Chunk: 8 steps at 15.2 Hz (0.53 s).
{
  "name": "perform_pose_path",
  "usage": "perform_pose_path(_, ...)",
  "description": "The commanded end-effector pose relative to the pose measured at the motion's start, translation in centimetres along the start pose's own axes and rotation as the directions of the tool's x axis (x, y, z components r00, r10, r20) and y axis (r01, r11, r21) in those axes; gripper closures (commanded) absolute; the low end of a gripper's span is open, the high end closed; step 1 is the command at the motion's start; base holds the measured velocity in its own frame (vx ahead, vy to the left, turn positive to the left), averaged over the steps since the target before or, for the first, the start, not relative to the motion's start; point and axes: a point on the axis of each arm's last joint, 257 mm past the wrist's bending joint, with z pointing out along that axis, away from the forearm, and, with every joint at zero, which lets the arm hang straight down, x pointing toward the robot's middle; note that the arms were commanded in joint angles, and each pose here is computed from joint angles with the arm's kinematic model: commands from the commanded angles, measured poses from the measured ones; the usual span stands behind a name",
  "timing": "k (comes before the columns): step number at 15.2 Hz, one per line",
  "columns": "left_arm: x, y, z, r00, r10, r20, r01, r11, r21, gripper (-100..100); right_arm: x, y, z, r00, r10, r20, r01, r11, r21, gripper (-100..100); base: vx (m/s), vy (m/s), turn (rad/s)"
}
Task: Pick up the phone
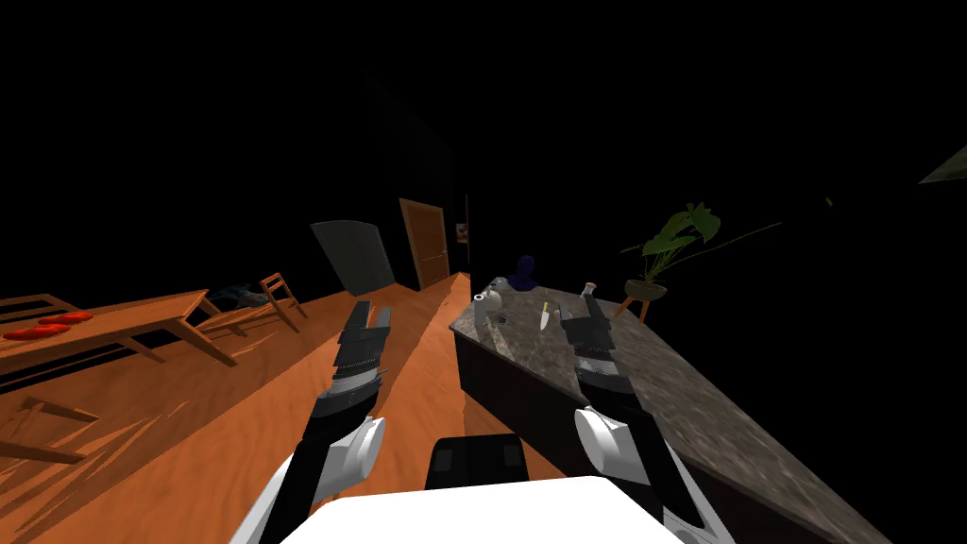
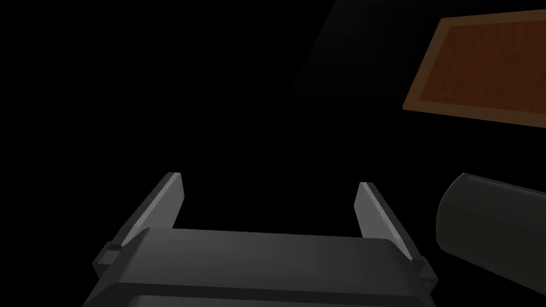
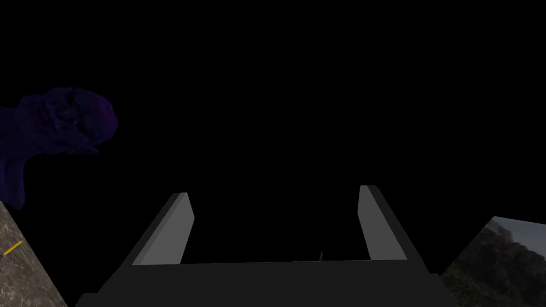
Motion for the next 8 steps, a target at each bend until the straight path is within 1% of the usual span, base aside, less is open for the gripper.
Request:
perform_pose_path(1, 0.0, 0.0, 0.0, 1.0, 0.0, 0.0, 0.0, 1.0, 0.0, 0, 0.4, -1.5, -0.6, 0.999, -0.021, -0.041, 0.022, 0.999, 0.038, -100, 0.006, 0.035, -0.041)
perform_pose_path(2, 0.0, 0.0, 0.0, 1.0, 0.0, 0.0, 0.0, 1.0, 0.0, 0, 0.4, -1.5, -0.6, 0.999, -0.021, -0.041, 0.022, 0.999, 0.038, -100, 0.026, 0.063, -0.059)
perform_pose_path(3, 0.0, 0.0, 0.0, 1.0, 0.0, 0.0, 0.0, 1.0, 0.0, 0, 0.5, -2.5, -1.0, 0.998, -0.031, -0.062, 0.035, 0.997, 0.062, -100, 0.032, 0.094, -0.053)
perform_pose_path(4, 0.0, 0.0, 0.0, 1.0, 0.0, 0.0, 0.0, 1.0, 0.0, 0, 0.6, -3.7, -1.6, 0.996, -0.041, -0.083, 0.049, 0.995, 0.091, -100, 0.052, 0.144, -0.071)
perform_pose_path(5, 0.0, 0.0, 0.0, 1.0, 0.0, 0.0, 0.0, 1.0, 0.0, 0, 0.7, -3.7, -1.6, 0.995, -0.043, -0.086, 0.051, 0.995, 0.092, -100, 0.058, 0.147, -0.053)
perform_pose_path(7, 0.0, 0.0, 0.0, 1.0, 0.0, 0.0, 0.0, 1.0, 0.0, 0, 0.8, -6.5, -3.3, 0.989, -0.063, -0.134, 0.085, 0.983, 0.16, -100, 0.042, 0.153, -0.071)
perform_pose_path(8, 0.0, 0.0, 0.0, 1.0, 0.0, 0.0, 0.0, 1.0, 0.0, 0, 0.8, -6.6, -3.4, 0.988, -0.067, -0.142, 0.09, 0.983, 0.163, -100, 0.051, 0.149, -0.073)
